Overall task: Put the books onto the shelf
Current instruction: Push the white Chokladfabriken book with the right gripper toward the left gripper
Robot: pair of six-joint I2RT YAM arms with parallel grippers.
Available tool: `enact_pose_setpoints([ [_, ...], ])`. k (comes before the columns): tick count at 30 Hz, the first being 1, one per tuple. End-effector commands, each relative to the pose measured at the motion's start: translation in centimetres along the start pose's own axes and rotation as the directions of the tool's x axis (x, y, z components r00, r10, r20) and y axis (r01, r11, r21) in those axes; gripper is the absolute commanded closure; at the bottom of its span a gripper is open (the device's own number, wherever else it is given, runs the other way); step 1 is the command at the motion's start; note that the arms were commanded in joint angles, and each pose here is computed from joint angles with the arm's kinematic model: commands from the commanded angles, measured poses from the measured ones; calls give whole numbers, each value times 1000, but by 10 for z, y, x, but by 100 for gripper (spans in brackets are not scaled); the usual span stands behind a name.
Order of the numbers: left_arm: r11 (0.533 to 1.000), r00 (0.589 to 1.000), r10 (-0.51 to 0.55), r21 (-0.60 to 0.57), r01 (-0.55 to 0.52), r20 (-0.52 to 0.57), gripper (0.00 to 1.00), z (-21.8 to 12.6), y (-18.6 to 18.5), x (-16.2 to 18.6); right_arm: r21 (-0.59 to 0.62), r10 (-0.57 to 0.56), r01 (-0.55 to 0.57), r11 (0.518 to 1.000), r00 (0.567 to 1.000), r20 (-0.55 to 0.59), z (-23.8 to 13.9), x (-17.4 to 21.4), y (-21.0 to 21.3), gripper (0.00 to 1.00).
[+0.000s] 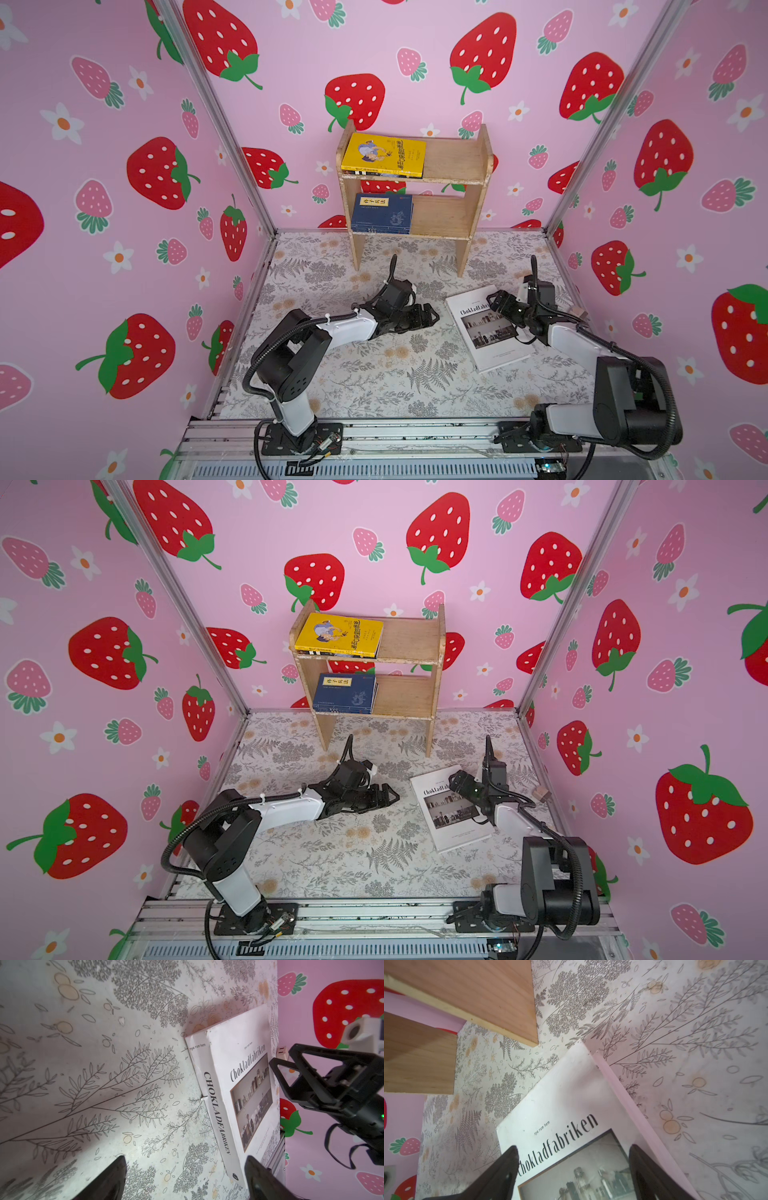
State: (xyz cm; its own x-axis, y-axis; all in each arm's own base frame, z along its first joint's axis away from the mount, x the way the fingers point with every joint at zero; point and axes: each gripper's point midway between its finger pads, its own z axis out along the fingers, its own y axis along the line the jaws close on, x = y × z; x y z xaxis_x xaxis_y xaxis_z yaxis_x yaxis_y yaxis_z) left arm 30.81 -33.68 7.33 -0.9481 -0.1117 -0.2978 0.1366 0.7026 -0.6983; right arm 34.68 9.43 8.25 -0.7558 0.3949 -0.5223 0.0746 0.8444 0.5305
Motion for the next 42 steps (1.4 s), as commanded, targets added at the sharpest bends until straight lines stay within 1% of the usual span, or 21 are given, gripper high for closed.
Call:
enact_pose_setpoints([
  [1, 996, 999, -40, 77, 40, -1, 10, 6, -13, -2, 53, -35, 38, 998, 998, -48, 0, 15, -5, 17],
  [4, 993, 997, -73, 95, 75, -17, 11, 15, -14, -1, 12, -40, 42, 999, 996, -85, 4, 33, 8, 20],
  [9, 989, 993, -116, 93, 115, -2, 11, 21, -8, -6, -97, -81, 68, 993, 988, -132, 6, 74, 55, 21],
  [11, 989, 993, -121, 87, 120, 11, 11, 18, -5, -9, -109, -100, 87, 990, 988, -115, 1, 77, 67, 21],
  [13, 989, 992, -125, 83, 123, 16, 11, 15, -2, -11, -73, -122, 118, 990, 991, -49, -8, 61, 69, 20],
  [15, 990, 993, -118, 76, 116, 13, 11, 13, -1, -10, 27, -171, 170, 985, 985, 40, -19, 34, 62, 16],
  [16, 991, 994, -112, 73, 112, 8, 11, 13, 0, -8, 83, -193, 187, 979, 979, 70, -24, 20, 56, 14],
  [18, 991, 994, -105, 81, 106, -6, 11, 14, -2, -5, 147, -221, 205, 968, 970, 100, -28, -2, 47, 12],
  [22, 990, 994, -104, 93, 105, -15, 12, 15, -2, 2, 234, -196, 165, 958, 974, 112, -22, -28, 12, 9],
  [26, 990, 995, -94, 108, 96, -24, 11, 17, -8, 7, 265, -141, 118, 957, 988, 69, -11, -28, -23, 8],
  [28, 989, 996, -82, 117, 85, -34, 11, 19, -13, 10, 253, -115, 100, 962, 993, 42, -5, -21, -34, 6],
  [31, 989, 996, -72, 128, 78, -48, 11, 25, -19, 13, 197, -79, 78, 977, 997, -2, 1, -7, -36, 7],
  [33, 987, 995, -86, 130, 92, -52, 11, 29, -19, 13, 135, -65, 67, 989, 998, -24, 4, 3, -29, 9],
  [37, 983, 993, -113, 142, 118, -41, 11, 34, -19, 8, -1, 4, -4, 1000, 999, -51, 1, 24, -11, 13],
  [39, 982, 992, -117, 145, 122, -44, 11, 36, -21, 6, -44, 26, -29, 999, 998, -57, -2, 34, -2, 15],
  [42, 979, 991, -123, 156, 129, -47, 11, 38, -22, 4, -88, 29, -34, 996, 998, -55, -7, 46, 16, 15],
])
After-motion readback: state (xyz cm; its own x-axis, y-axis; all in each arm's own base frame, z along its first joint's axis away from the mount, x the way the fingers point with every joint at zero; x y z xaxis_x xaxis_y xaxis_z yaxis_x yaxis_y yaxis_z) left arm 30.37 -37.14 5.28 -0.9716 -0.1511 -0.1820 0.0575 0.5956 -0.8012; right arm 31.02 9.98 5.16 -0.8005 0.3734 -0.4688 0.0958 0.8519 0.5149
